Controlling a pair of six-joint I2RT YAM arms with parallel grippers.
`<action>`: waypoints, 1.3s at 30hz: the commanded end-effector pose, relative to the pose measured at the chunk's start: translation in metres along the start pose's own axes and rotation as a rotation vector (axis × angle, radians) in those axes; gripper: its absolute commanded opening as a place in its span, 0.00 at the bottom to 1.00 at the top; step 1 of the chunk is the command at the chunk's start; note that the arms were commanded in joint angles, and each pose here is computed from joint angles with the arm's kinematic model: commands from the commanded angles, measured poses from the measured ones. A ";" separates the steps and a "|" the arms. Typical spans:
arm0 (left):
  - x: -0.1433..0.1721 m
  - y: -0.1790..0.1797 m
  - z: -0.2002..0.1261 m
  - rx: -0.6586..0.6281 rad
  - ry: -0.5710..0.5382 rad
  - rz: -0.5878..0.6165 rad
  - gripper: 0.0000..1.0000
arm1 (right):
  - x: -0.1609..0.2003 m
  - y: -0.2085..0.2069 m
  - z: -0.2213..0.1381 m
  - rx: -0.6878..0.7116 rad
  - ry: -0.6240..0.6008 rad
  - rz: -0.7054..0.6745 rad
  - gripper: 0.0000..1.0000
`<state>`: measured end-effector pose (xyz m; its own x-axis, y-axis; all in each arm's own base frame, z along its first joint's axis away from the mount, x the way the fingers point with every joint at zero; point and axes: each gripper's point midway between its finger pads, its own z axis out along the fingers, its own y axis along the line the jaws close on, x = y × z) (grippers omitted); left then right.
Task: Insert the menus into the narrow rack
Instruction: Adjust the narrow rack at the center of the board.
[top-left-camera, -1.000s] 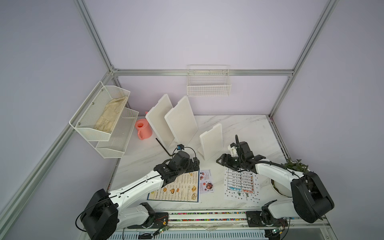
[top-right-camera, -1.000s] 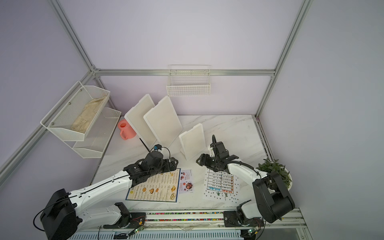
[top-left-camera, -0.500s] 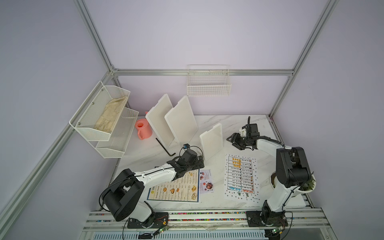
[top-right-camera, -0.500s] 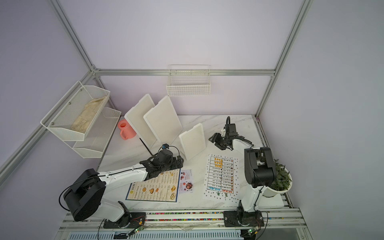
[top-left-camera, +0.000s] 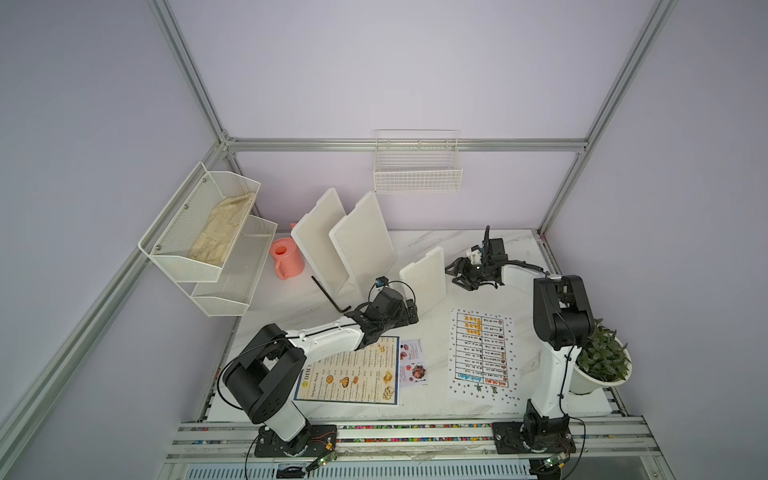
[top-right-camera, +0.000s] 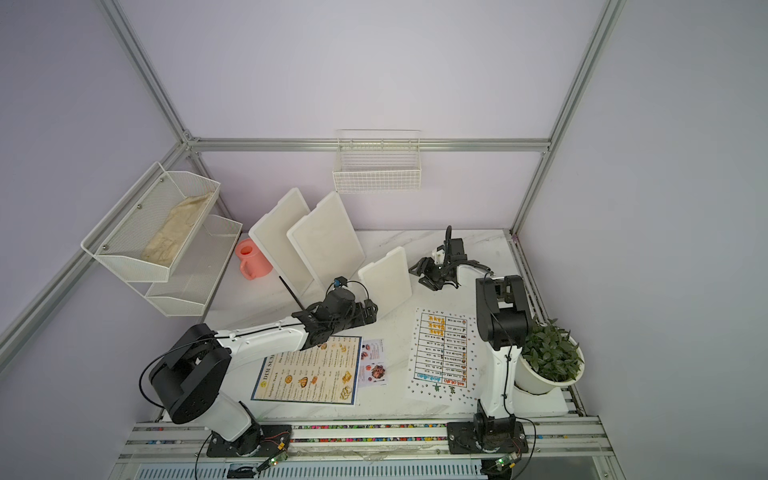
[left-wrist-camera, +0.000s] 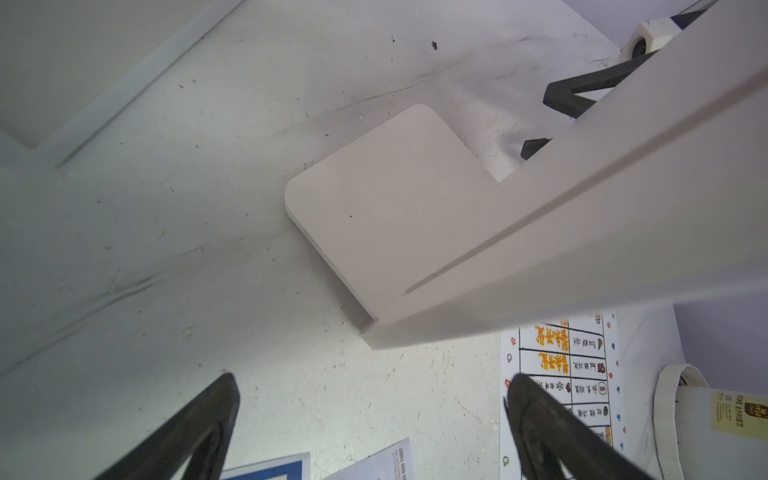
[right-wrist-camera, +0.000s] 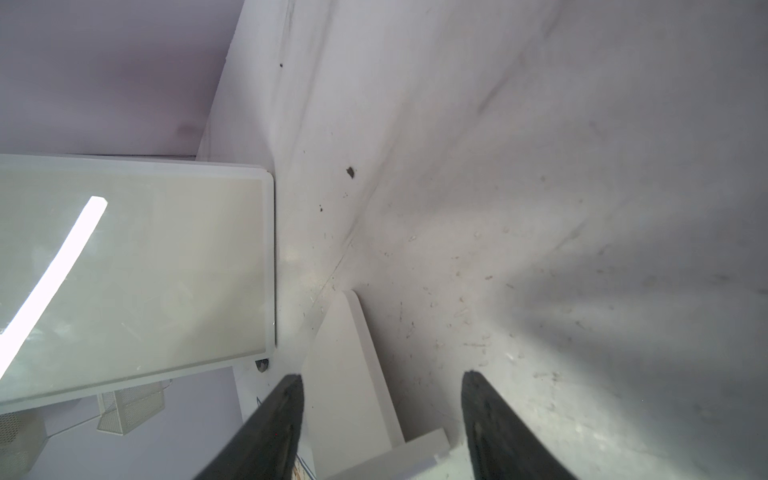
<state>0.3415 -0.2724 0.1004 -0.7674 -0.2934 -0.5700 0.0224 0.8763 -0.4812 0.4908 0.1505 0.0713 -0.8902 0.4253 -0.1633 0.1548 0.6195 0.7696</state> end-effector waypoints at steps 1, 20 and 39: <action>-0.027 -0.010 0.000 0.004 -0.058 -0.019 1.00 | 0.011 0.009 0.000 -0.058 0.057 0.007 0.64; -0.047 0.016 0.005 -0.033 -0.065 -0.079 1.00 | 0.046 0.009 -0.014 -0.086 0.100 -0.004 0.64; -0.042 0.030 -0.001 -0.056 -0.060 -0.095 1.00 | 0.084 0.021 -0.027 -0.096 0.161 -0.060 0.64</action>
<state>0.3719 -0.2347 0.0910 -0.7512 -0.3708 -0.5460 -0.0957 0.8797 -0.4658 0.4175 0.1750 0.0809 -0.9464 0.3070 -0.1001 0.0995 0.5721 0.8141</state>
